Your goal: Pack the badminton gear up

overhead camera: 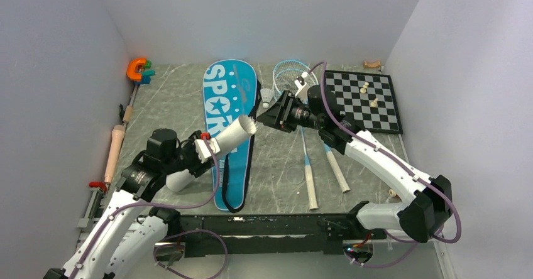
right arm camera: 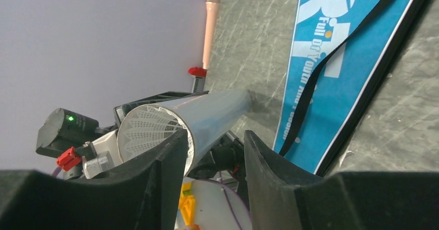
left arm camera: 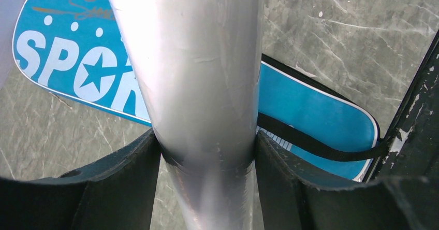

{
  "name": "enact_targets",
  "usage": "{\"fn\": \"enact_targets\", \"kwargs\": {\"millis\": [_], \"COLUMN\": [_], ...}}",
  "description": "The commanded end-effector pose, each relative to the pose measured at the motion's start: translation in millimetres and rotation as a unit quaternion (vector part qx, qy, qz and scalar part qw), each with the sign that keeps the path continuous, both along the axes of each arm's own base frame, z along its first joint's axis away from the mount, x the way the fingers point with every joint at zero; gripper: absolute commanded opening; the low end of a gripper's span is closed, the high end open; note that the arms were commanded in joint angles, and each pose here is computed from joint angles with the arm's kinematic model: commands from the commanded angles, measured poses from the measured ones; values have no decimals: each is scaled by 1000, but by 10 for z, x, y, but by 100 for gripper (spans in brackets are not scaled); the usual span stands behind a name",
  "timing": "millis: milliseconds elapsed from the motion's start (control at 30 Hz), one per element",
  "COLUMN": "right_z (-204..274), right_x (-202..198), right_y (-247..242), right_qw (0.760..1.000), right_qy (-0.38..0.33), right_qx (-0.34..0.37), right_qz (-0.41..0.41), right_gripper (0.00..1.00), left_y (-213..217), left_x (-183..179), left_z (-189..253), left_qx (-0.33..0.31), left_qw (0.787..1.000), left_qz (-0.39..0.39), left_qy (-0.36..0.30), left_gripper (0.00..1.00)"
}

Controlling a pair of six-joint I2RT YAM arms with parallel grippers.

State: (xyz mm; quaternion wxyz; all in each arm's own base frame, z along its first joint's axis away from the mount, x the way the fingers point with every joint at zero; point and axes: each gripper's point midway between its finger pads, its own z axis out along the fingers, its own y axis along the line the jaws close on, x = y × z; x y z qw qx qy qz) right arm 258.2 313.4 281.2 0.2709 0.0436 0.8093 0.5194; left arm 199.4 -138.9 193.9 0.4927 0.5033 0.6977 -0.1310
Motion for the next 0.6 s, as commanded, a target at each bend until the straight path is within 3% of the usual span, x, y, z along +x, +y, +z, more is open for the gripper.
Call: {"fn": "enact_targets", "kwargs": {"millis": [0,567], "right_z": [209,98], "right_x": [2,-124], "right_y": [-101,57], "right_qw": [999,994], "right_qy": [-48,-58], "right_qx": [-25,-50], "right_qz": [3,83], "right_gripper": [49,54], "left_y": [-67,-76], "left_x": [16,26], "left_z": [337,311], "left_qx": [-24,-20], "left_qw": [998,998], "left_qz": [-17,-23], "left_qy": [-47,-50], "left_gripper": [46,46]}}
